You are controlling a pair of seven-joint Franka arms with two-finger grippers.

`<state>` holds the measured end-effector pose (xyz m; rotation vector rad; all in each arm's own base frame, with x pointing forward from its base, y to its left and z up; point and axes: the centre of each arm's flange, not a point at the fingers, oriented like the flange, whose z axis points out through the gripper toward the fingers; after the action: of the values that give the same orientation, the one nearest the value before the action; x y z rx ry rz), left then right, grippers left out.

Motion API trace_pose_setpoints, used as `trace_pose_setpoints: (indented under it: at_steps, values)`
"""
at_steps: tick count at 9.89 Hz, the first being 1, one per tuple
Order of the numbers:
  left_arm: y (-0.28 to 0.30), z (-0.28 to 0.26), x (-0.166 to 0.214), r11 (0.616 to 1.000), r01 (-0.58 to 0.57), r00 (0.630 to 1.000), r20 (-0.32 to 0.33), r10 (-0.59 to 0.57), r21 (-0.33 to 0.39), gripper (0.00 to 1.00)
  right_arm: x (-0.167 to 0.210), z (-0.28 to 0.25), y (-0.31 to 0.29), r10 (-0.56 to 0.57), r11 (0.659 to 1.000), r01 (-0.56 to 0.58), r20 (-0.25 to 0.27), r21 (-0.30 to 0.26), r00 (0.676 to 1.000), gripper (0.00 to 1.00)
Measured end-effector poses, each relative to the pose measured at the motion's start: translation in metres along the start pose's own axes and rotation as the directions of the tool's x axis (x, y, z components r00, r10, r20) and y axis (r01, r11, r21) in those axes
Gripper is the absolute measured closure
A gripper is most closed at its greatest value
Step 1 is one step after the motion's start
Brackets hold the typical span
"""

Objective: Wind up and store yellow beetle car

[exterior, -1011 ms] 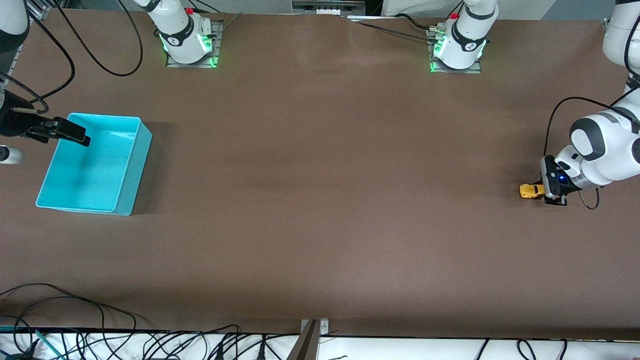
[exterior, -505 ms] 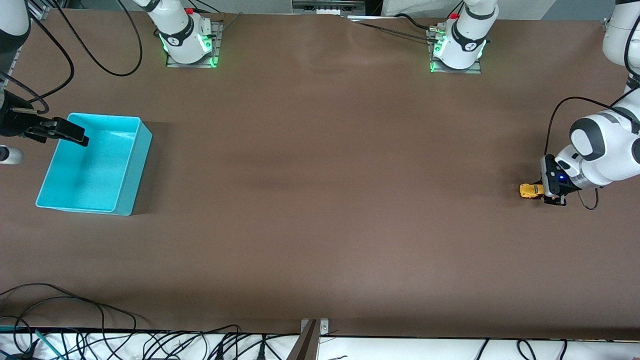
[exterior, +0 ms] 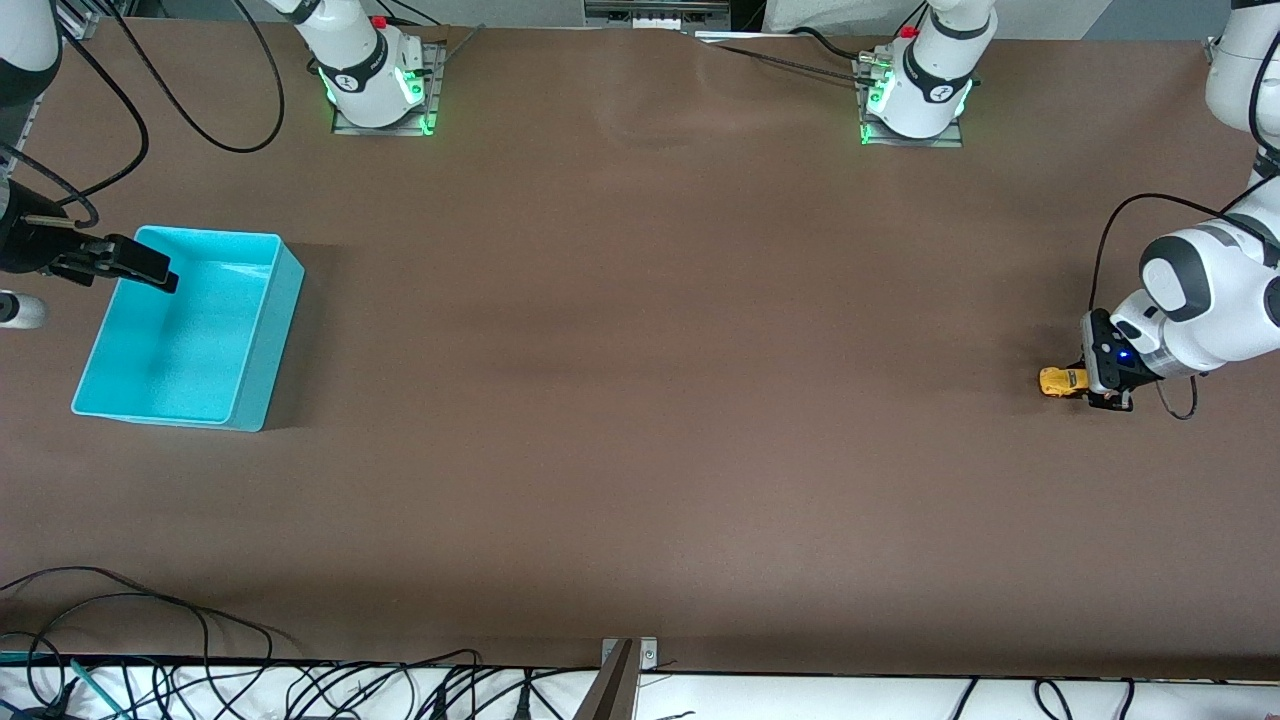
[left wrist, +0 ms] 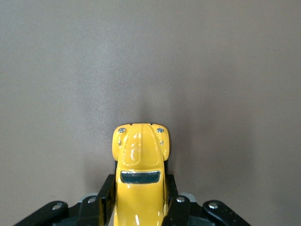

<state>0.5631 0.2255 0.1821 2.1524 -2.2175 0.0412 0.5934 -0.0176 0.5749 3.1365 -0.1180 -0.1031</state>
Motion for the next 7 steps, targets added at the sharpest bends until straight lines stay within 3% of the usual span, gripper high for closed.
trace_pose_setpoints:
  at_steps: [3,5,7]
  values:
    - [0.0,0.0,-0.004,1.0,0.006,1.0,0.0,-0.006,0.002,0.54,0.0,0.0,0.0,0.0,1.0,0.0,0.0,0.0,1.0,0.0]
    - [0.002,0.01,-0.003,1.0,0.007,1.0,-0.01,-0.007,-0.016,0.33,0.0,0.0,0.0,0.0,1.0,0.0,0.0,0.0,1.0,0.0]
    - [-0.004,0.007,0.001,0.997,0.002,0.999,-0.038,-0.005,-0.072,0.04,0.0,0.0,0.0,0.0,1.0,0.0,0.0,0.0,1.0,0.0]
